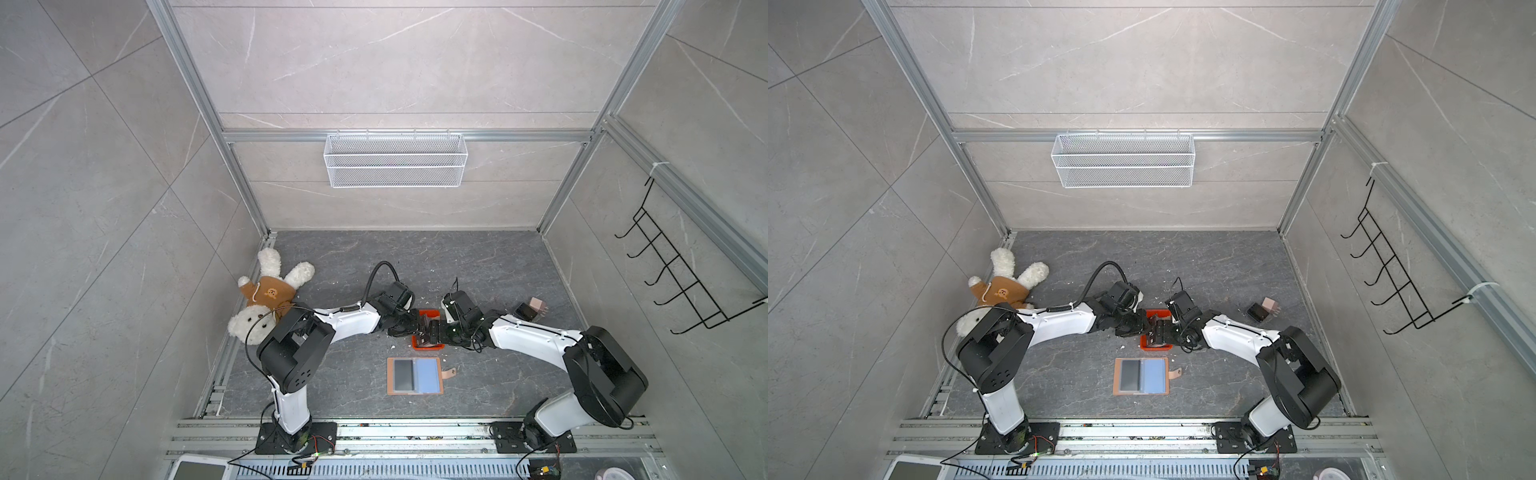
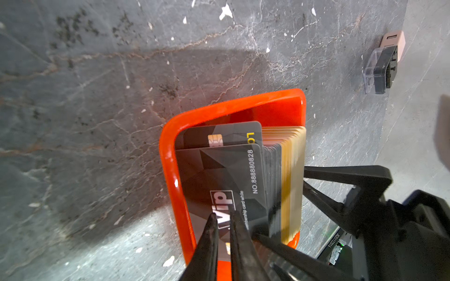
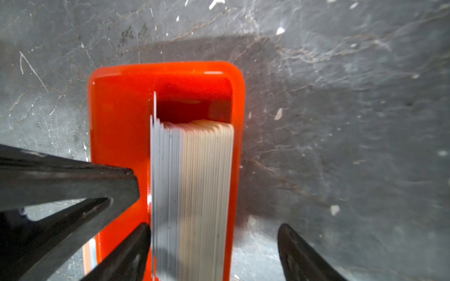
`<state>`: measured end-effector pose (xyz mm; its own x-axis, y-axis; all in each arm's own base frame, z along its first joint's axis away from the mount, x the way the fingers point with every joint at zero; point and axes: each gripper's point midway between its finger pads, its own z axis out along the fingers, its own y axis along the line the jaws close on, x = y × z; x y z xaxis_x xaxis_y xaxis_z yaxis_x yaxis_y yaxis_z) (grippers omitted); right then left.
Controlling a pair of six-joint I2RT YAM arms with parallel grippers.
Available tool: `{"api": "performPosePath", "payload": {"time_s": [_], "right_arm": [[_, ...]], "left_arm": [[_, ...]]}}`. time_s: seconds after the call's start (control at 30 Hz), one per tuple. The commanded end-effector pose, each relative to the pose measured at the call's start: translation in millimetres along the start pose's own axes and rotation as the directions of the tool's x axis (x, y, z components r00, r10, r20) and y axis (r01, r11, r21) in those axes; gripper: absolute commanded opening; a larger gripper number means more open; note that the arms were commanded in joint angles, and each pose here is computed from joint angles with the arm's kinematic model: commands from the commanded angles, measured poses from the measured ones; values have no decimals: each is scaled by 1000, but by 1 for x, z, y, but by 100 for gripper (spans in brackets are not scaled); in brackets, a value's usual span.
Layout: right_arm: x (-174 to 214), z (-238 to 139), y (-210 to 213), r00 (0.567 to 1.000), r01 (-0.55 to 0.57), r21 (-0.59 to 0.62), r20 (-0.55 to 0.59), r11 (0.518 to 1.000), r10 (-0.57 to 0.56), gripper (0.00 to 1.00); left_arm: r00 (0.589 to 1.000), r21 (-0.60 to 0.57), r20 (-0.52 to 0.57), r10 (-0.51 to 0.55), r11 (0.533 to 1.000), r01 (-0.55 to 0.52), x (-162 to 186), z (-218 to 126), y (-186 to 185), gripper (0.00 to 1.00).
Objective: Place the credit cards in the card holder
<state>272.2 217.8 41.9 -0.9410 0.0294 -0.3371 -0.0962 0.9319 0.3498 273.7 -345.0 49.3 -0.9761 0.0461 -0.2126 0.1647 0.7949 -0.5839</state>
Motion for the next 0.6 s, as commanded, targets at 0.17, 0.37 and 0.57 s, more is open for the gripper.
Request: {"api": "performPosePath", "payload": {"time_s": [0.17, 0.37, 0.57], "right_arm": [[-4, -12, -12, 1000, -15, 73, 14, 997, 14, 82], [-12, -11, -13, 1000, -16, 90, 17, 996, 15, 81], [-20, -17, -8, 999, -13, 83, 32, 997, 10, 81]], "left_arm": [[1000, -4, 8, 12, 1000, -12, 2, -6, 4, 14], [1000, 16, 4, 3, 1000, -3, 4, -6, 2, 14], [1000, 34, -4, 1, 999, -1, 6, -4, 0, 15]]}}
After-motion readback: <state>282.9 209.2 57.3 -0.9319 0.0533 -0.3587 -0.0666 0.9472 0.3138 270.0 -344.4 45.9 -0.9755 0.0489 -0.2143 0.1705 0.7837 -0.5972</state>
